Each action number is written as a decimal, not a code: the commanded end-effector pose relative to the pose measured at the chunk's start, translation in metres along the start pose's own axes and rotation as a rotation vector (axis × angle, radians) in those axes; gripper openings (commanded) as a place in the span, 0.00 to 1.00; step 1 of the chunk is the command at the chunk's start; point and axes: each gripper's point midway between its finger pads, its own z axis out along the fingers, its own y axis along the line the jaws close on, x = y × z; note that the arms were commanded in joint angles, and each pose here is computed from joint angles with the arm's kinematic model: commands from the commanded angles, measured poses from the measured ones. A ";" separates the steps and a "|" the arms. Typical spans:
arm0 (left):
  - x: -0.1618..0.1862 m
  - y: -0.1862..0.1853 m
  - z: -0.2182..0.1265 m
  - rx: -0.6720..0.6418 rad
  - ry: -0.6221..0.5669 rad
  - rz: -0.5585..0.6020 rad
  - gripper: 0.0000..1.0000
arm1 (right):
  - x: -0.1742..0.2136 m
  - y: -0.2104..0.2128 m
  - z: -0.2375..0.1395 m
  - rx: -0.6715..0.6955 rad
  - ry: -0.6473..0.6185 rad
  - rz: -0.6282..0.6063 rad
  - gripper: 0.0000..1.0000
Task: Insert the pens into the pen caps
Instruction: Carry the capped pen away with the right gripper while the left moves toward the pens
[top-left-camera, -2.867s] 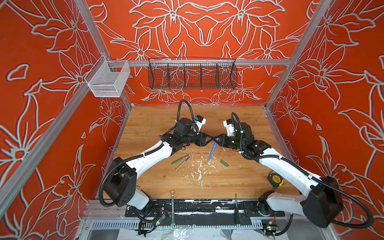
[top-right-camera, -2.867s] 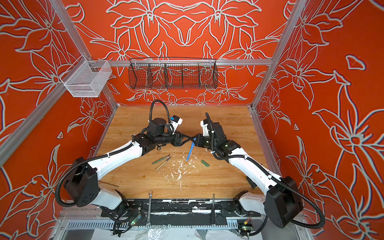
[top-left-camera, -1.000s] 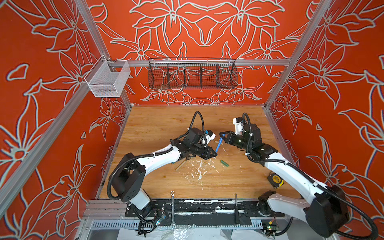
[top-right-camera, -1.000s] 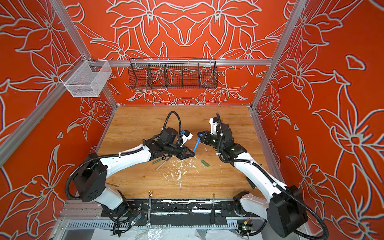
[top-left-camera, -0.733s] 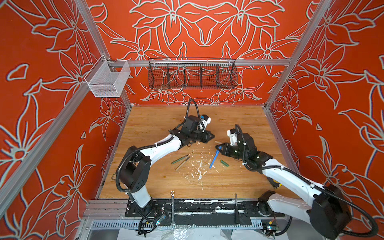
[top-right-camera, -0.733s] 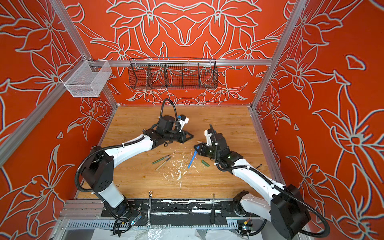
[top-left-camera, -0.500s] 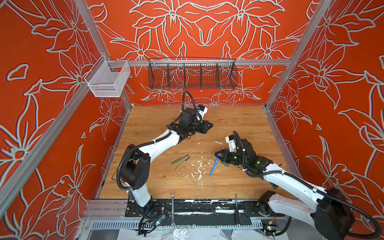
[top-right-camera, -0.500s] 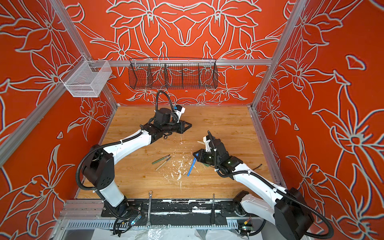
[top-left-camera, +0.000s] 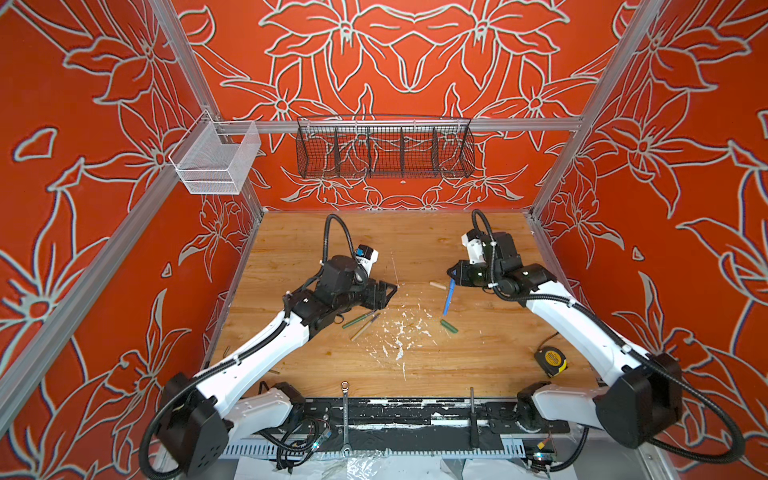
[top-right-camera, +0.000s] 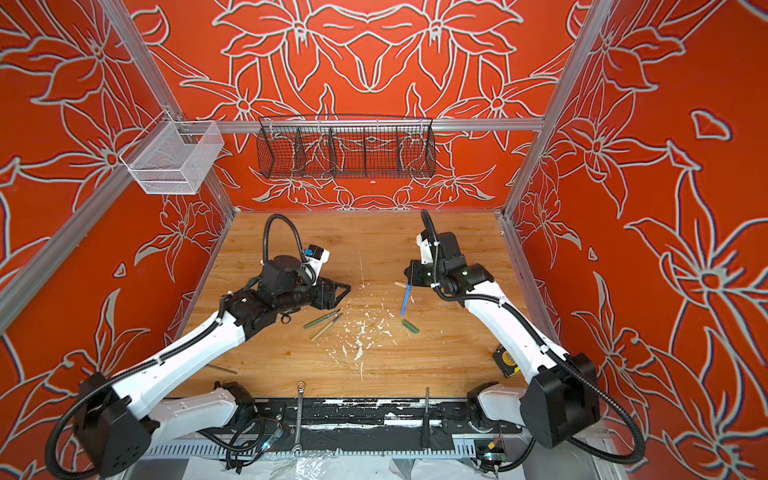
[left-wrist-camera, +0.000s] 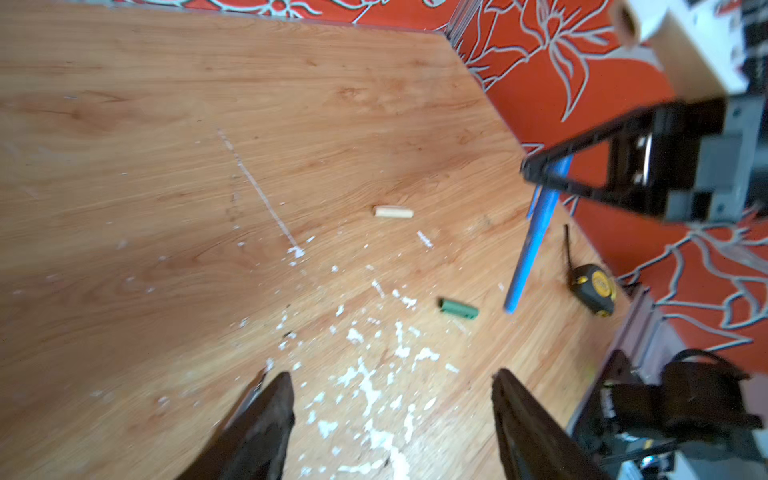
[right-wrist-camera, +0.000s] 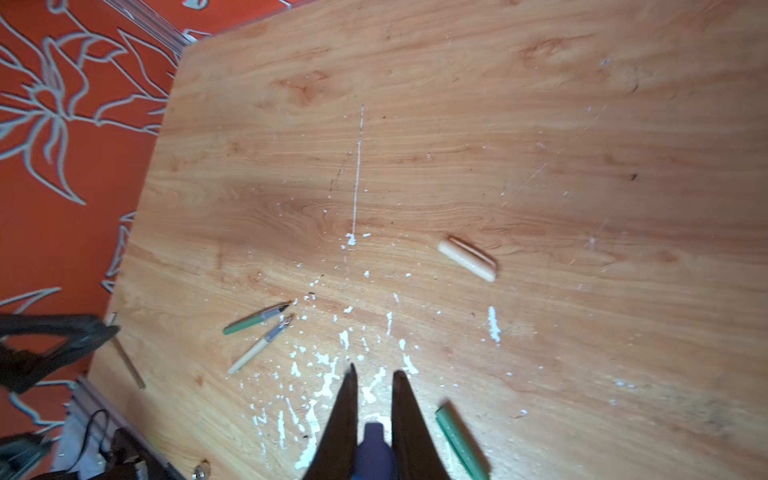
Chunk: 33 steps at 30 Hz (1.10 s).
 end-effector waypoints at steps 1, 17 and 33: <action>0.026 0.032 -0.012 -0.166 0.049 0.000 0.77 | 0.010 -0.030 -0.002 0.143 0.114 -0.104 0.00; 0.042 0.069 -0.037 -0.351 0.010 -0.034 0.97 | -0.004 -0.125 0.049 0.366 0.349 -0.059 0.00; 0.049 0.068 -0.053 -0.358 0.038 -0.105 0.97 | -0.008 -0.175 0.119 0.375 0.467 0.008 0.00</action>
